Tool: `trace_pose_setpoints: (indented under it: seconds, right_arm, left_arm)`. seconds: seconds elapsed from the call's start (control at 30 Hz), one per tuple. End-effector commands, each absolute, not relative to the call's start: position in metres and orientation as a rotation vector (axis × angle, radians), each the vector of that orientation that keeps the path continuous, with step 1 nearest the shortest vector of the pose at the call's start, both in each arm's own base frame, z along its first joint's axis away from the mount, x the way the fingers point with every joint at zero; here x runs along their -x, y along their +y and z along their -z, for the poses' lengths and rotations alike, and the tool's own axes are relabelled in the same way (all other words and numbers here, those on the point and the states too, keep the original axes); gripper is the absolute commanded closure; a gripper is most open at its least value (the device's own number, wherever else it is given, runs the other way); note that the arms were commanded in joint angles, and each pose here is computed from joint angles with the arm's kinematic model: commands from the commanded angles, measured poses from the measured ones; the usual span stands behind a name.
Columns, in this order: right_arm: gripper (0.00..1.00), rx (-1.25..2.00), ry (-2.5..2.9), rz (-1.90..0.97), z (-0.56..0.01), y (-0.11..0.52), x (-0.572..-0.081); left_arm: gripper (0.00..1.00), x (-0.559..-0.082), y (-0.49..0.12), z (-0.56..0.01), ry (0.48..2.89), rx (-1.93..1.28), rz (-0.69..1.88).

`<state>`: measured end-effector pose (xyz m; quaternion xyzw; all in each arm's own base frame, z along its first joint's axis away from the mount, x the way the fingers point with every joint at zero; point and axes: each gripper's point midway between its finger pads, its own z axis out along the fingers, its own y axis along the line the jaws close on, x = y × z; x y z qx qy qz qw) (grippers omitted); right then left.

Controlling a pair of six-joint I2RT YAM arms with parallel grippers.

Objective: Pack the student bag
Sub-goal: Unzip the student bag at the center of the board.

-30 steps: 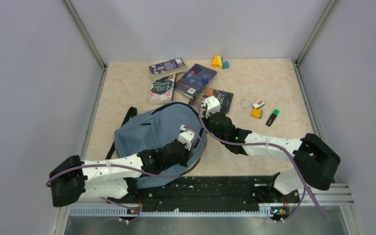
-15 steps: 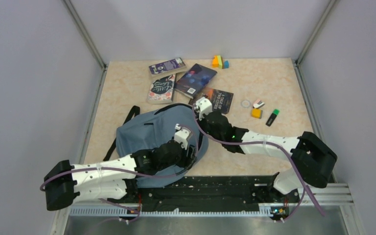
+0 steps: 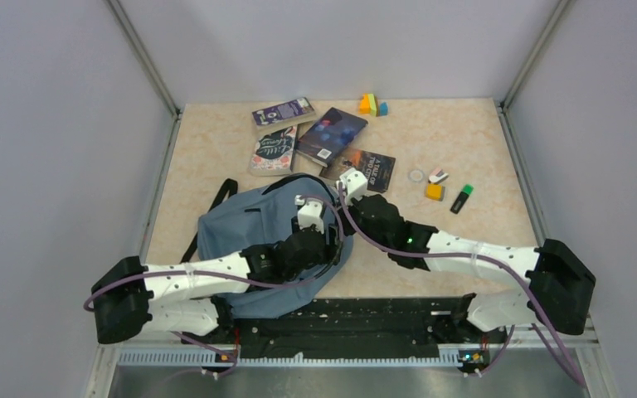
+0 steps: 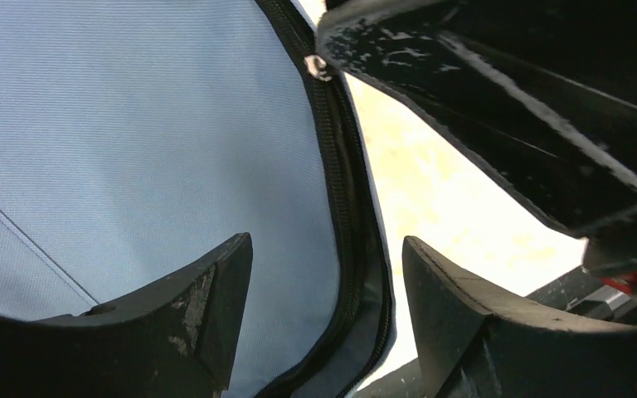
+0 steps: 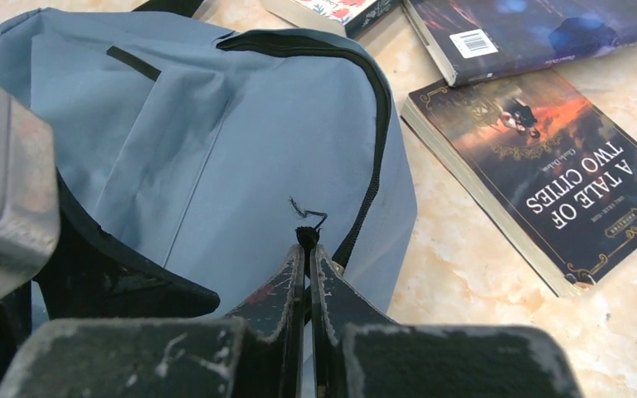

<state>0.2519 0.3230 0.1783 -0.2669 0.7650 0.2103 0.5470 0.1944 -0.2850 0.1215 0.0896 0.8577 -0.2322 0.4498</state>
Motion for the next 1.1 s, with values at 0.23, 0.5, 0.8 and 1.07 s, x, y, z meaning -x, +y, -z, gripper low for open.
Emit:
trace_pose_setpoints:
  seconds: [0.23, 0.5, 0.8, 1.07]
  right_arm:
    - [1.00, 0.538, 1.757, -0.521, -0.205, 0.311, -0.250]
    - [1.00, 0.512, 1.764, -0.507, -0.210, 0.302, -0.248]
    - [1.00, 0.468, 1.803, -0.431, -0.209, 0.289, -0.253]
    - [1.00, 0.393, 1.853, -0.340, -0.197, 0.270, -0.281]
  left_arm:
    - [0.42, -0.219, -0.304, -0.144, 2.018, -0.037, 0.645]
    - [0.59, -0.226, -0.313, -0.137, 2.024, -0.063, 0.612]
    - [1.00, -0.228, -0.334, -0.120, 2.066, -0.214, 0.558]
    - [1.00, -0.194, -0.346, -0.109, 2.067, -0.463, 0.730]
